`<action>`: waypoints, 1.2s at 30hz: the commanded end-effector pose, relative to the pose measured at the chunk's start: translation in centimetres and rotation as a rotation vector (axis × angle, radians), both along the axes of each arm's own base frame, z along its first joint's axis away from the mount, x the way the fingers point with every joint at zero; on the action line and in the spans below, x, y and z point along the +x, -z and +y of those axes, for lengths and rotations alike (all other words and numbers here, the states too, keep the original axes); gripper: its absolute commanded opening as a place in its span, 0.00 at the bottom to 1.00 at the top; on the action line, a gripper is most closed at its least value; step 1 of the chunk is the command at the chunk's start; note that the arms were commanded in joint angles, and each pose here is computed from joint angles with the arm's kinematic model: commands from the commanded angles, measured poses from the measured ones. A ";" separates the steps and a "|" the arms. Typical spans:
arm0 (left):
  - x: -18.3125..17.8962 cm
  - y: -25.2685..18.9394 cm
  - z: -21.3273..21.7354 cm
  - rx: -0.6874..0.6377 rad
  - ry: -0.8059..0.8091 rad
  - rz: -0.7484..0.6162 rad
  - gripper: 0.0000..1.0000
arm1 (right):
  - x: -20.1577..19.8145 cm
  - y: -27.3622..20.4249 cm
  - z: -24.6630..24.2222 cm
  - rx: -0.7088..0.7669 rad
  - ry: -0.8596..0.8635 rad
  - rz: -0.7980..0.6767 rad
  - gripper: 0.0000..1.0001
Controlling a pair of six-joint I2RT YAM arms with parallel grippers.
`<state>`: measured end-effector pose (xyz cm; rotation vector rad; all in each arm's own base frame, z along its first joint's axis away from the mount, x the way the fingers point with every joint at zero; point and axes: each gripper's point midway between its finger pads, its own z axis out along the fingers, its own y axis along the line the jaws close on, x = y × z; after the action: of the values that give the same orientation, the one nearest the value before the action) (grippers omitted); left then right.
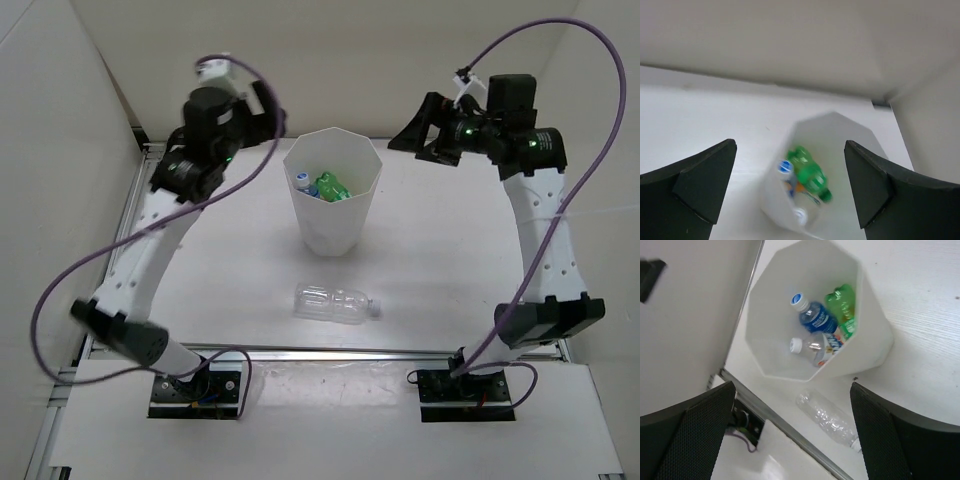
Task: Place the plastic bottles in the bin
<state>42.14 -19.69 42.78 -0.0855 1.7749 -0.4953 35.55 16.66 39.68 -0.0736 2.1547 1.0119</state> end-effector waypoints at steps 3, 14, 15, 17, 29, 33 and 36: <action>-5.0 3.4 12.0 0.011 -0.380 0.039 1.00 | -7.0 -1.4 5.0 -0.286 -0.182 -0.262 0.99; -12.0 18.4 18.2 0.114 -0.555 0.427 1.00 | -19.7 16.1 11.2 -0.871 -0.650 -0.352 0.99; -12.7 18.6 18.7 0.115 -0.567 0.434 1.00 | -19.9 16.5 12.2 -0.867 -0.678 -0.419 0.99; -13.0 18.6 18.3 0.101 -0.543 0.436 1.00 | -19.9 19.0 12.3 -0.917 -0.710 -0.417 0.99; -15.9 20.1 17.8 0.134 -0.445 0.446 1.00 | -18.5 28.3 15.9 -0.980 -0.786 -0.415 0.99; -16.8 20.8 17.2 0.124 -0.400 0.476 1.00 | -18.1 30.5 16.4 -0.978 -0.810 -0.386 0.98; -17.5 21.4 16.9 0.123 -0.380 0.500 1.00 | -18.1 31.9 17.0 -0.950 -0.850 -0.355 0.96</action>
<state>25.67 -2.35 21.69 -0.5120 2.1795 -0.0519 16.80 31.61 8.12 -1.5801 2.1189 0.1348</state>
